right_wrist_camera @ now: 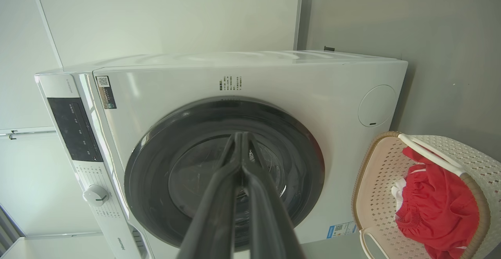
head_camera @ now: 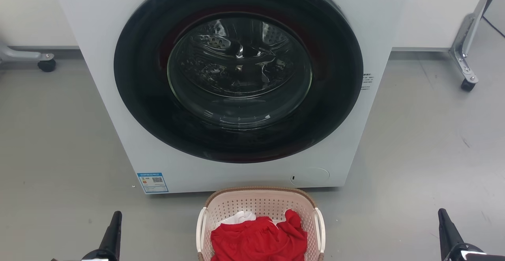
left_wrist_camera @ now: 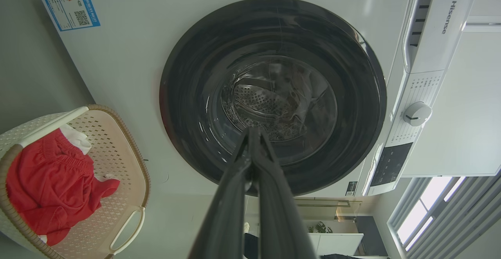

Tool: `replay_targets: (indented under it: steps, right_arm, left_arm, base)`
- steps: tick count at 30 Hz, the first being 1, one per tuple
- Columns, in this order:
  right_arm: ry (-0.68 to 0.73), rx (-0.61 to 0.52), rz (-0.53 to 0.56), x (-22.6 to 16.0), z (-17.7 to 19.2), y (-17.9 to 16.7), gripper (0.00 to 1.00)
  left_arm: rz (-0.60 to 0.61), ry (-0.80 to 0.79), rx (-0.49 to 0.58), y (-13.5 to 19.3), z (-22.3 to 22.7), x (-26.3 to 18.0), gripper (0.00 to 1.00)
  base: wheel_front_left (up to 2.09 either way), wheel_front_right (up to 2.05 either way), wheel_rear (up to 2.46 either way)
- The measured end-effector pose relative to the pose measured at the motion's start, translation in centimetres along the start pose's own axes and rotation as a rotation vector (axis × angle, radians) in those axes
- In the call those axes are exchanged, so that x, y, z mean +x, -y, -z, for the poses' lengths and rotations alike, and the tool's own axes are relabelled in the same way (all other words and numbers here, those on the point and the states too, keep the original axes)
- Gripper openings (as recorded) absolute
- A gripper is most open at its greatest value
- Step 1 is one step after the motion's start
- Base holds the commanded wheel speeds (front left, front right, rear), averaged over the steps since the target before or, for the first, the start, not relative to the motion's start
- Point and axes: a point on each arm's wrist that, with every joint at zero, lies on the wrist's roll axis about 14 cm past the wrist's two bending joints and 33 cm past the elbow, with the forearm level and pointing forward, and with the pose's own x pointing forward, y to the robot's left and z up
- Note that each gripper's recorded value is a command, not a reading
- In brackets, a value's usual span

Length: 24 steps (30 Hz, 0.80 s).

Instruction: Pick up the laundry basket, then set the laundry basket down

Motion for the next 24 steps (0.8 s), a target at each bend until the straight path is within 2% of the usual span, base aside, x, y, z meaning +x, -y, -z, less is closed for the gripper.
replay_targets:
  steps: [24]
  right_arm:
    - [0.000,0.000,0.000,0.00,0.00,0.00,0.00]
  left_arm:
    - [0.001,0.000,0.000,0.02,0.00,0.00,0.00]
  base:
    - [0.00,0.00,0.00]
